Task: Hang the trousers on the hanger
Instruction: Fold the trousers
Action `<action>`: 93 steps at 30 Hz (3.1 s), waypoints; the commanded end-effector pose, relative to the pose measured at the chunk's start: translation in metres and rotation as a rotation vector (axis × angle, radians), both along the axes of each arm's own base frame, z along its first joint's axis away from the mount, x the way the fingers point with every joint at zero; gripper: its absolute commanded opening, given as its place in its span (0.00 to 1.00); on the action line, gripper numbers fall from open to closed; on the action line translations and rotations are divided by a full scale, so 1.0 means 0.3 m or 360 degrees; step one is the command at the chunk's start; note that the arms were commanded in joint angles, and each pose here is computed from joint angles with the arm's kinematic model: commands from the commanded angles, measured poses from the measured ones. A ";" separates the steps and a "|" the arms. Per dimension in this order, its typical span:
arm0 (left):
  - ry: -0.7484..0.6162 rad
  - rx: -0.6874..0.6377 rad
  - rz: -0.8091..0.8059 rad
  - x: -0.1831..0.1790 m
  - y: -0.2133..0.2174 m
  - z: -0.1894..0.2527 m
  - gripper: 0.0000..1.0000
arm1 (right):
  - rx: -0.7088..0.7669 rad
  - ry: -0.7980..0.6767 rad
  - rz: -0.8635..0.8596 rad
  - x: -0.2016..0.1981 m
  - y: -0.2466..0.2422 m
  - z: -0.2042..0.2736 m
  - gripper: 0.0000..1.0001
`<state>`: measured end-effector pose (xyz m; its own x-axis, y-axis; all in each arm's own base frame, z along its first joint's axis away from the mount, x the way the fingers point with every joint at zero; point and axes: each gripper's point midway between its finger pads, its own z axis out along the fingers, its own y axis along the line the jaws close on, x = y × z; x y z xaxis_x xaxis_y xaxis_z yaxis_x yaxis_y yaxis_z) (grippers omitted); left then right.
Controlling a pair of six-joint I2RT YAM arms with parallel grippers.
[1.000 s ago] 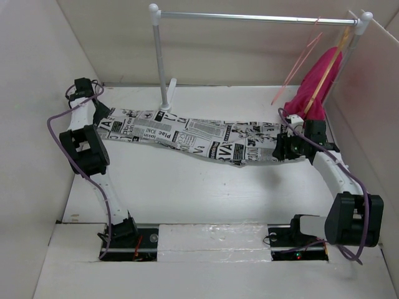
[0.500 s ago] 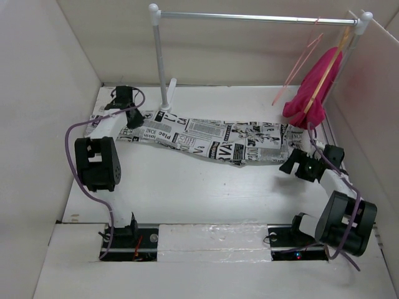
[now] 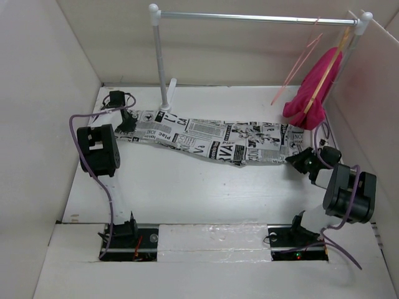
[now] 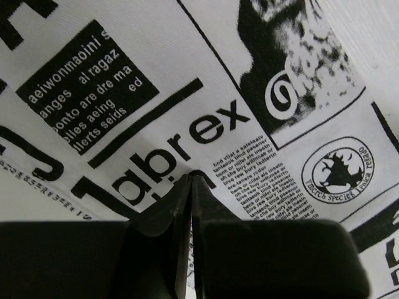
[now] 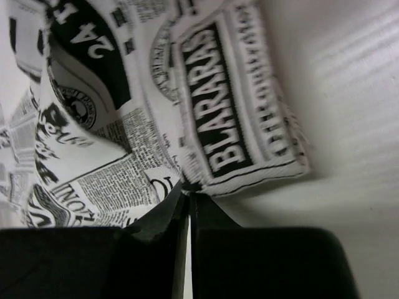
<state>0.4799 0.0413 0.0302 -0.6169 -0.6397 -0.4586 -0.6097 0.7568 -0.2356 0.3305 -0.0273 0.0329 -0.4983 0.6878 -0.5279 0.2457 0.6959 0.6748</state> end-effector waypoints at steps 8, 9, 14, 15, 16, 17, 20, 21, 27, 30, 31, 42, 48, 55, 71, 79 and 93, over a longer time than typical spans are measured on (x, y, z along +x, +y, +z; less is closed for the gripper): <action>0.0461 0.0106 0.0043 -0.263 0.101 -0.116 0.00 | -0.0264 0.0264 -0.0110 -0.251 -0.134 -0.054 0.00; 0.0434 0.0108 0.0050 -0.280 0.099 -0.087 0.00 | -0.0231 0.0398 -0.0107 -0.332 -0.119 -0.077 0.00; 0.0541 0.0118 0.0114 -0.463 0.100 -0.102 0.00 | -0.0509 0.0328 -0.0143 -0.464 -0.214 0.035 0.12; 0.0495 0.0134 0.0139 -0.479 0.102 -0.063 0.00 | -0.0497 0.0370 -0.0112 -0.481 -0.203 0.036 0.33; 0.0499 0.0133 0.0138 -0.519 0.095 -0.068 0.00 | -0.0466 0.0375 -0.0098 -0.483 -0.191 0.025 0.65; 0.0479 0.0129 0.0137 -0.527 0.091 -0.053 0.00 | -0.0435 0.0391 -0.0074 -0.485 -0.181 0.007 0.76; 0.0263 0.0131 0.0104 -0.494 0.052 0.084 0.00 | -0.0431 0.0420 -0.0091 -0.503 -0.221 0.006 0.92; 0.0175 0.0103 0.0059 -0.470 0.010 0.130 0.00 | -0.0431 0.0396 -0.0116 -0.496 -0.236 0.009 0.94; -0.0317 -0.0003 -0.0406 -0.353 -0.399 0.420 0.00 | -0.0324 0.0208 -0.0257 -0.396 -0.281 -0.018 0.99; -0.0320 -0.0049 -0.0612 -0.363 -0.569 0.438 0.00 | -0.0170 0.0158 -0.0250 -0.349 -0.238 -0.040 0.96; -0.0330 -0.0053 -0.0643 -0.368 -0.602 0.433 0.00 | -0.0105 0.0179 -0.0193 -0.336 -0.198 -0.061 0.94; -0.0329 -0.0057 -0.0942 -0.478 -0.824 0.367 0.00 | -0.0082 -0.0175 0.0194 -0.192 -0.006 0.153 0.00; -0.0238 -0.0092 -0.1017 -0.533 -0.837 0.236 0.00 | -0.0642 -0.0476 0.0359 -0.170 0.148 0.627 0.00; -0.0151 -0.0111 -0.1240 -0.648 -1.006 0.129 0.00 | -0.0951 -0.0576 0.0226 -0.260 0.103 0.905 0.00; 0.0130 -0.0450 -0.1885 -1.021 -1.645 -0.008 0.00 | -0.1237 -0.0788 0.0415 -0.370 0.141 1.273 0.00; -0.0252 -0.0342 -0.1578 -0.789 -1.325 0.340 0.16 | -0.0905 -0.0985 0.0677 -0.239 0.385 1.273 0.00; -0.1180 -0.0058 -0.0527 -0.423 -0.434 1.156 0.18 | -0.0732 -0.1033 0.1159 0.077 1.158 1.175 0.00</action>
